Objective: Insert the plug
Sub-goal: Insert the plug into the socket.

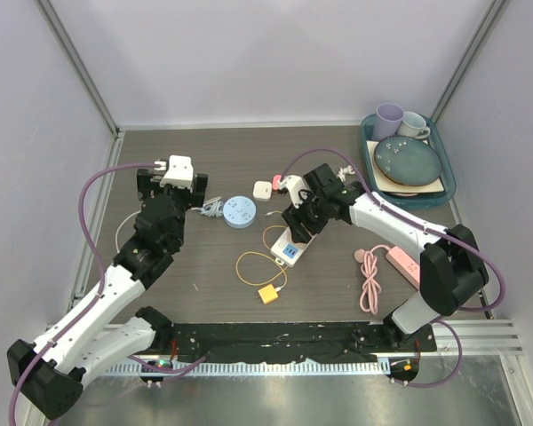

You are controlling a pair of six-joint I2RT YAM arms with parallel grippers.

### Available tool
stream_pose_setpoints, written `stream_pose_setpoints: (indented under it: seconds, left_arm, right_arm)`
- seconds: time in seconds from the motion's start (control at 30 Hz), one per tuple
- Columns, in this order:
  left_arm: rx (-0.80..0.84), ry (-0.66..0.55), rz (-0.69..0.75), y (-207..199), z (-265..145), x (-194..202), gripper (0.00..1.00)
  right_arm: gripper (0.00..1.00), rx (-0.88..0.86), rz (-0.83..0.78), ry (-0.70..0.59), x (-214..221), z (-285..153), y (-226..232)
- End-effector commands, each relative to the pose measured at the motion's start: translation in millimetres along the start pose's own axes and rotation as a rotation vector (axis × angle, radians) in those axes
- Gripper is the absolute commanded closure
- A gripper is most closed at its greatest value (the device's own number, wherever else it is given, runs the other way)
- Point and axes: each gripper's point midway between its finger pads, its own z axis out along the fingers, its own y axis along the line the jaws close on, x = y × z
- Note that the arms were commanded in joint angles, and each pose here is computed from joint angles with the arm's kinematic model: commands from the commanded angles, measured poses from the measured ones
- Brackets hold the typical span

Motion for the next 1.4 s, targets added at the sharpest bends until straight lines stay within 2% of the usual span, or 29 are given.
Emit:
stream_pose_setpoints:
  seconds: [0.0,0.17,0.7,1.13,1.37]
  left_arm:
    - [-0.010,-0.052,-0.039,5,-1,-13,0.00]
    - [-0.009,-0.049,-0.037,4,-1,-12,0.00]
    - [-0.005,-0.045,-0.033,3,0,-11,0.00]
    - [0.003,-0.048,-0.032,2,-1,-11,0.00]
    - [0.003,-0.045,-0.028,2,0,-10,0.00]
  right_arm:
    - [0.99,0.005,-0.003,0.009,6,-6,4]
    - [0.99,0.055,0.016,-0.002,9,-3,-4]
    - [0.99,0.063,0.038,-0.073,5,5,-4]
    - [0.99,0.095,0.032,-0.017,24,1,-8]
    - [0.99,0.105,0.033,0.084,50,17,-11]
